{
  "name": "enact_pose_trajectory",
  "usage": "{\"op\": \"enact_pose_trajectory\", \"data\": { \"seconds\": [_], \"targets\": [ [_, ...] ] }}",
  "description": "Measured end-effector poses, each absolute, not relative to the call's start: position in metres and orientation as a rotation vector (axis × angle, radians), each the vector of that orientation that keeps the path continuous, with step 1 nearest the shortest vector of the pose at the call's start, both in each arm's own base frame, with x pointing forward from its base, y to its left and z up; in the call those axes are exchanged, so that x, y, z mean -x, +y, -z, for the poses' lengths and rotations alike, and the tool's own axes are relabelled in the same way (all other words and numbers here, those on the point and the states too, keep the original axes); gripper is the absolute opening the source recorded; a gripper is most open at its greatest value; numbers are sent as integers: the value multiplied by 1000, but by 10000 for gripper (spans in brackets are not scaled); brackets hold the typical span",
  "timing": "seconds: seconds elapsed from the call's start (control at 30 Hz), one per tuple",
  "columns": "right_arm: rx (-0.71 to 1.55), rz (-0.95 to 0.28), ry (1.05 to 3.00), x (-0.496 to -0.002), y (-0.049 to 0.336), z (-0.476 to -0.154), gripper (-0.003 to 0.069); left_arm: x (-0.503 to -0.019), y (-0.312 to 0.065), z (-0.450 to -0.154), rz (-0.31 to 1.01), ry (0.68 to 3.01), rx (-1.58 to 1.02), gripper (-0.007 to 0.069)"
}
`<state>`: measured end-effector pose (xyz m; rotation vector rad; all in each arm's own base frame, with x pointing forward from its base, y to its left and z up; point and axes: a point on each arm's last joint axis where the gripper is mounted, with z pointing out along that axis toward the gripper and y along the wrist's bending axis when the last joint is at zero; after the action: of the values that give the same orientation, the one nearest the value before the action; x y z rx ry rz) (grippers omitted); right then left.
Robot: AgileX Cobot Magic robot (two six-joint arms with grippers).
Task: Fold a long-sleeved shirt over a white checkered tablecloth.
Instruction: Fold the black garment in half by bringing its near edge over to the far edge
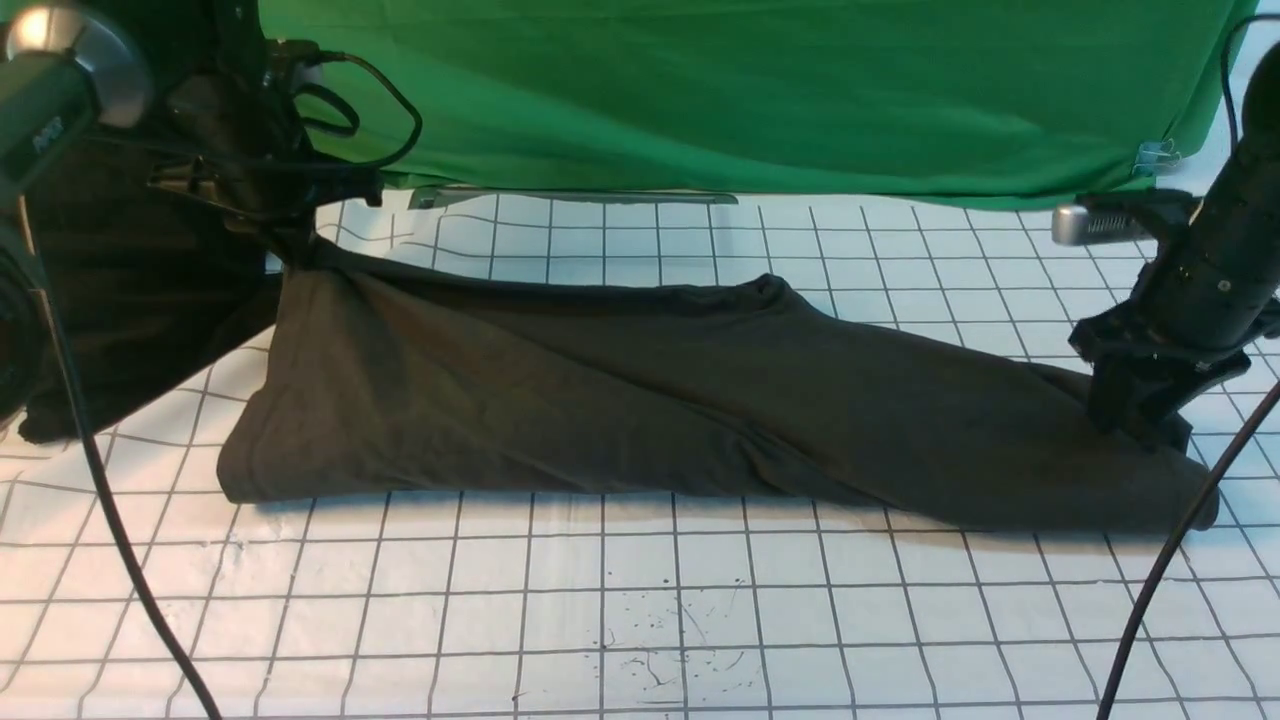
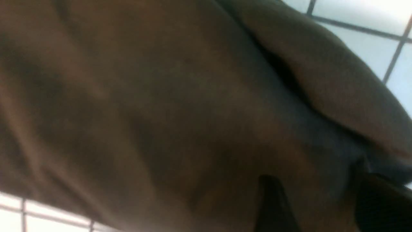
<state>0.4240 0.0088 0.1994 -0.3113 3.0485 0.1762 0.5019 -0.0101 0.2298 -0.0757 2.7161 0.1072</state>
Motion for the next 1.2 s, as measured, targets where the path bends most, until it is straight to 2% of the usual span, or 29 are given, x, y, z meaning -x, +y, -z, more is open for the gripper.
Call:
{"op": "enact_pose_trajectory", "data": {
  "seconds": [0.2,0.3,0.4,0.47,0.53,0.6,0.67,0.8,1.07,1.13,1.2],
  "targets": [
    [365,-178,3012,-433,11,-182,370,-503,-11,-230,-100,2703,74,31],
    [388,-176,3010,-435,11,-176,328,-503,-11,-230,-100,2701,74,31],
    [423,-174,3006,-436,11,-173,115,-503,-11,-230,-100,2701,73,31],
    [419,-177,3013,-435,11,-174,48,-503,-11,-230,-98,2699,73,31],
    [419,-179,3015,-433,11,-181,21,-503,-11,-230,-100,2700,67,31],
    [418,-175,2999,-431,11,-190,16,-503,-11,-230,-103,2700,56,31],
    [398,-130,2906,-430,10,-218,10,-503,-11,-230,-108,2701,37,31],
    [366,-74,2804,-434,6,-236,10,-503,-11,-230,-105,2700,38,31],
    [369,5,2811,-447,-6,-207,13,-505,-12,-231,-87,2683,39,31],
    [366,13,2797,-451,-6,-201,31,-506,-12,-232,-85,2669,38,31],
    [353,40,2750,-456,-8,-201,87,-508,-12,-232,-80,2648,36,31]
  ]
}}
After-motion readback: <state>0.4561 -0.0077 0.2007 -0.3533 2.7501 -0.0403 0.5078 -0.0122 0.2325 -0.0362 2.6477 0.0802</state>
